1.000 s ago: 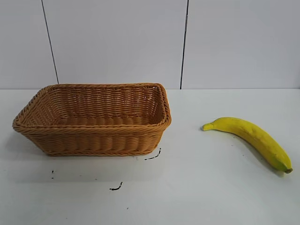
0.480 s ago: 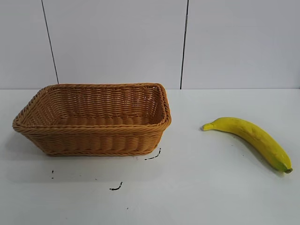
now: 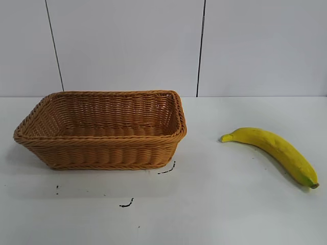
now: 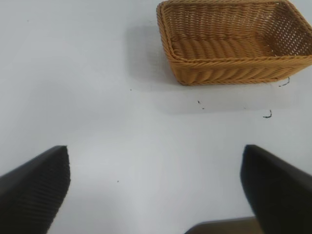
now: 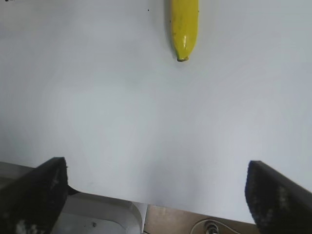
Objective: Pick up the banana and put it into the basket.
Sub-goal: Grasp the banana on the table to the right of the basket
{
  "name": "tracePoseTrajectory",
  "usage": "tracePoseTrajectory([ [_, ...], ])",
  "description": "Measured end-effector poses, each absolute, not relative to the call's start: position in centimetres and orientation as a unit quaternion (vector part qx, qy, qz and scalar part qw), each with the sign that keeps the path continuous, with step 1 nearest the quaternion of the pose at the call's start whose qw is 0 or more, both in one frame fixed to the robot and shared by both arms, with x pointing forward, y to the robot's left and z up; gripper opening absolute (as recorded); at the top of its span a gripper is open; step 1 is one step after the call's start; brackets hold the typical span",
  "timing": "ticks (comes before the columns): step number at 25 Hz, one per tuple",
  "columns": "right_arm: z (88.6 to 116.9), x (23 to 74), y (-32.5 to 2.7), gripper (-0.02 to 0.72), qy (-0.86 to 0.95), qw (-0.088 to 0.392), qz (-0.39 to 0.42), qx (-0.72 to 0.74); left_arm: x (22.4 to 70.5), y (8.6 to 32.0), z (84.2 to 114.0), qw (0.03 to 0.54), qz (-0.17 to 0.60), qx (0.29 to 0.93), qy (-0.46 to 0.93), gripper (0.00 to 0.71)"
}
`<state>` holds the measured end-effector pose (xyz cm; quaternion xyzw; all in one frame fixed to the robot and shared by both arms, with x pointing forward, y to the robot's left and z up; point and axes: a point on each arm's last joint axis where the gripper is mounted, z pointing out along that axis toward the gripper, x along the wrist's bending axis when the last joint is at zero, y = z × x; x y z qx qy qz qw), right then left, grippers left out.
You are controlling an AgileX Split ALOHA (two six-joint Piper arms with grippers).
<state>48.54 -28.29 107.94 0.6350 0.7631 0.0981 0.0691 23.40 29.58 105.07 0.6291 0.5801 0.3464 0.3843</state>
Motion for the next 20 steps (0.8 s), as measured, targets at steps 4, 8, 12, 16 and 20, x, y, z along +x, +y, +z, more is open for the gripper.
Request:
tracePoseTrajectory([
  [4,106.8,53.6,-28.0,0.692,0.783,0.070,0.097,0.610,23.4,29.6,105.1,0.384,0.346,0.629,0.580,0.690],
  [8,104.7,58.2,-27.8,0.692,0.787,0.078,0.103,0.603,23.4,29.6,105.1,0.384,0.346,0.629,0.580,0.690],
  [12,101.2,61.4,-27.7,0.692,0.787,0.081,0.104,0.602,23.4,29.6,105.1,0.384,0.346,0.629,0.580,0.690],
  [16,96.7,63.1,-27.6,0.692,0.789,0.061,0.086,0.605,23.4,29.6,105.1,0.384,0.346,0.629,0.580,0.690],
  [20,93.0,63.9,-27.6,0.692,0.790,0.040,0.067,0.608,23.4,29.6,105.1,0.384,0.346,0.629,0.580,0.690],
])
